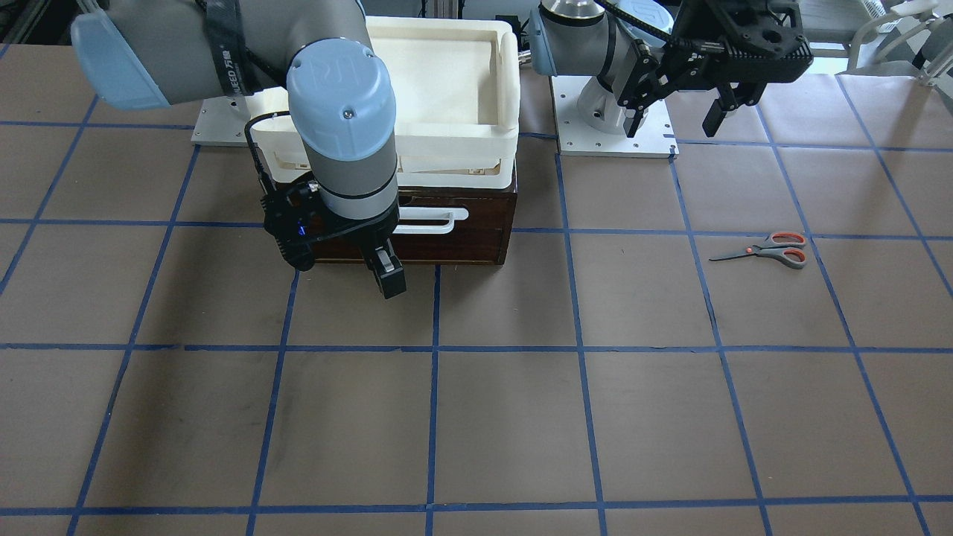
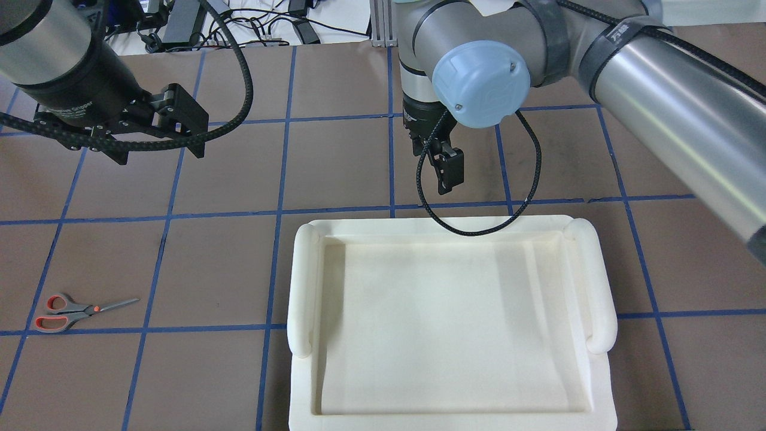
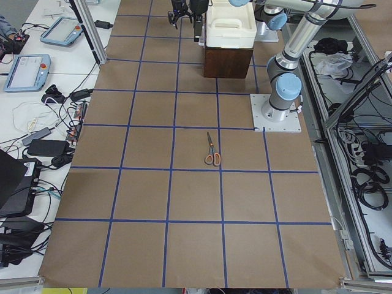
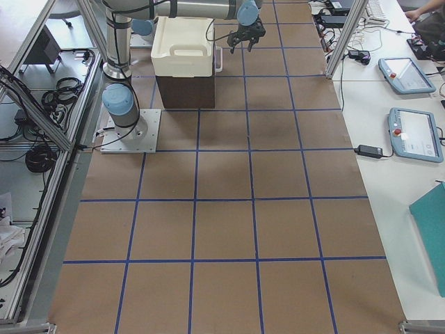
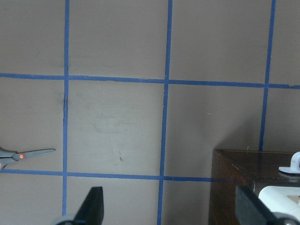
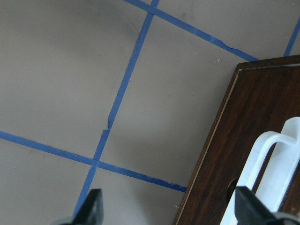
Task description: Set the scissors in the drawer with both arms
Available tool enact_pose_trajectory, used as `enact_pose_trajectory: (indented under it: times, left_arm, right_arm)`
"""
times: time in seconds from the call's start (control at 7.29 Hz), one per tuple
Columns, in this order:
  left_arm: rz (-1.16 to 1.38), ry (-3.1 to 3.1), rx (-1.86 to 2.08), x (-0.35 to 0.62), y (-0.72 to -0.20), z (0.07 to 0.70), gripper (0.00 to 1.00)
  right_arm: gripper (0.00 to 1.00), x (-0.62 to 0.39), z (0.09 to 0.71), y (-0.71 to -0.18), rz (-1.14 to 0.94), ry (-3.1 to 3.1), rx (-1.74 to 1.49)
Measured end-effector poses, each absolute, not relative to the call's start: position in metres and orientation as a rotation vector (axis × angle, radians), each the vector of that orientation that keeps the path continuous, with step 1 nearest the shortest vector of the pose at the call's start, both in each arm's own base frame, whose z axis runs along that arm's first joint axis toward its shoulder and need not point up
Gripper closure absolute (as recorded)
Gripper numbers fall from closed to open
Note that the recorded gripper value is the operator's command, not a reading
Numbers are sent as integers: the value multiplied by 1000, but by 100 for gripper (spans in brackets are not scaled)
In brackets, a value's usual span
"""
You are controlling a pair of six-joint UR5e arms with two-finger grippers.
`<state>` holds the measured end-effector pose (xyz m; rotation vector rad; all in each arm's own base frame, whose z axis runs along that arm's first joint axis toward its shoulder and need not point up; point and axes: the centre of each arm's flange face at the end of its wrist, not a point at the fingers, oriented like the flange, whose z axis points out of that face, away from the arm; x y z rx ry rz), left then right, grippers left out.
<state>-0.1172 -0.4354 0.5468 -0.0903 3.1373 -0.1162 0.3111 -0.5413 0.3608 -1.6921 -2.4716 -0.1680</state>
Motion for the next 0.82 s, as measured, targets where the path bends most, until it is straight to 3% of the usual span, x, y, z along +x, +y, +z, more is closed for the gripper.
enact_pose_trajectory:
  times: [0.82]
  left_arm:
    - [-97, 3138, -87, -117, -433, 541, 0]
  right_arm:
    - [0, 321, 328, -541, -349, -2311, -1826]
